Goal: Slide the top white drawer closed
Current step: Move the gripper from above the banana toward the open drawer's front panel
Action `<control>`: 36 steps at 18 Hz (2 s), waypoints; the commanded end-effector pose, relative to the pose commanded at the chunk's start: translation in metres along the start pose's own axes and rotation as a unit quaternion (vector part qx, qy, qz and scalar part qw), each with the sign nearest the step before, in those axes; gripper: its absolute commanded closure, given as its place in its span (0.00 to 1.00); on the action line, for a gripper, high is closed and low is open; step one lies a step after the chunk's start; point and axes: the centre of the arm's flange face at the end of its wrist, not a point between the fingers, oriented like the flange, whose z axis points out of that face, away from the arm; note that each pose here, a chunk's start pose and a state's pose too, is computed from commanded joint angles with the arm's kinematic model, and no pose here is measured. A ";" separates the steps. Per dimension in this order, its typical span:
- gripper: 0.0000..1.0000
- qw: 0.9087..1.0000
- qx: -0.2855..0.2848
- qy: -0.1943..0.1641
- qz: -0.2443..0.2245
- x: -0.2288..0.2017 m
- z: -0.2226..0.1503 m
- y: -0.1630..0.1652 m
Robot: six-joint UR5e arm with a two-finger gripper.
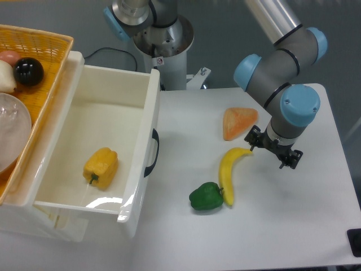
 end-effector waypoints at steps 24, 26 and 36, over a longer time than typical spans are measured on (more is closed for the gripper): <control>0.32 0.962 0.183 0.032 -0.201 0.070 -0.103 -0.058; 0.39 0.952 0.213 0.063 -0.209 0.080 -0.101 -0.066; 0.60 0.961 0.202 0.121 -0.142 0.158 -0.064 -0.119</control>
